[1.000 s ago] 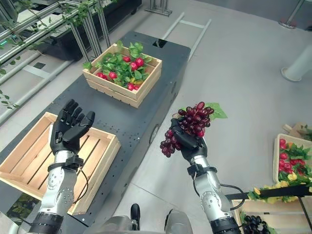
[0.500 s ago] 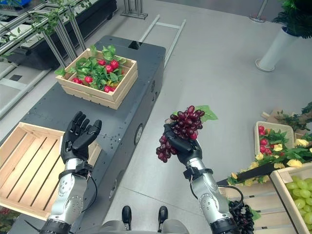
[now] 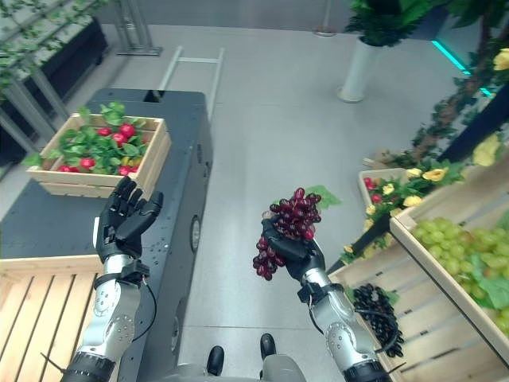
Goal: Pick up the fruits from the basket on one side to the basket on the other side
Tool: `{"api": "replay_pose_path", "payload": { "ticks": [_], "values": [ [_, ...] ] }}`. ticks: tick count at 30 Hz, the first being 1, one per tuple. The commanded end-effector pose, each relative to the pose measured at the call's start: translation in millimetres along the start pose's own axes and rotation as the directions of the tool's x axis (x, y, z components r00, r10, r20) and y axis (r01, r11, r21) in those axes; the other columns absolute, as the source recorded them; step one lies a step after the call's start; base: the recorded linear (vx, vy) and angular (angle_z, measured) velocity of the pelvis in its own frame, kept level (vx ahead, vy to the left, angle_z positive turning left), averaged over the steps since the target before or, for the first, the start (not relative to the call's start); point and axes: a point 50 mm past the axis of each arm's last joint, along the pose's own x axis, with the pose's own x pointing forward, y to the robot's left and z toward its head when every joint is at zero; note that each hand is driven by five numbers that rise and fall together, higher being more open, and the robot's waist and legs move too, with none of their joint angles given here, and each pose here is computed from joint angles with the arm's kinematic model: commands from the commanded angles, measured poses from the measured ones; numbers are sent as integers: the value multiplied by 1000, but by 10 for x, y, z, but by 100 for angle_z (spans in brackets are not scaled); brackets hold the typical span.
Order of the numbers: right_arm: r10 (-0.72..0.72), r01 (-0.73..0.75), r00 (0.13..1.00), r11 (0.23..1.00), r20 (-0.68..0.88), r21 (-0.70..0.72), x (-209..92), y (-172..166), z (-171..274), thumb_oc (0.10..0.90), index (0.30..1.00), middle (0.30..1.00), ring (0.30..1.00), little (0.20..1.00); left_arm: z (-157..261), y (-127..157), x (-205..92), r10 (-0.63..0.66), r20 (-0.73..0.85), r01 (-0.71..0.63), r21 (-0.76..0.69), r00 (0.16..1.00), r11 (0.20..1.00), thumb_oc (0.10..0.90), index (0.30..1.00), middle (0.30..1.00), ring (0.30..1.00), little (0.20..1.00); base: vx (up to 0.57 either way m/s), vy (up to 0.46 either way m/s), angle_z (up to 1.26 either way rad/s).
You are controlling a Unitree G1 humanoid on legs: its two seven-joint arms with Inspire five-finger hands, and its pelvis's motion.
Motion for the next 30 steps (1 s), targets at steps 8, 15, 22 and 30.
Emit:
{"api": "replay_pose_path", "payload": {
  "ticks": [8, 15, 22, 30],
  "values": [
    [105, -104, 993, 994, -54, 23, 129, 111, -155, 400, 300, 300, 300, 300, -141, 197, -29, -29, -82, 34, 63, 996, 997, 800, 900, 900, 900, 900, -137, 151, -48],
    [44, -23, 969, 996, -242, 90, 74, -37, -636, 400, 300, 300, 300, 300, -442, 235, -136, -10, -189, 0, -51, 982, 999, 800, 900, 900, 900, 900, -73, -40, -57],
    [-15, 48, 975, 989, -222, 143, 206, -27, -666, 400, 300, 300, 300, 300, -755, 79, -199, 38, -334, -146, -304, 942, 942, 800, 900, 900, 900, 900, -89, -164, -46],
    [-203, 235, 965, 952, -168, 197, 10, -240, -704, 400, 300, 300, 300, 300, -869, -6, -371, 1, -383, -100, -239, 924, 966, 800, 900, 900, 900, 900, 25, -77, -8]
  ]
}}
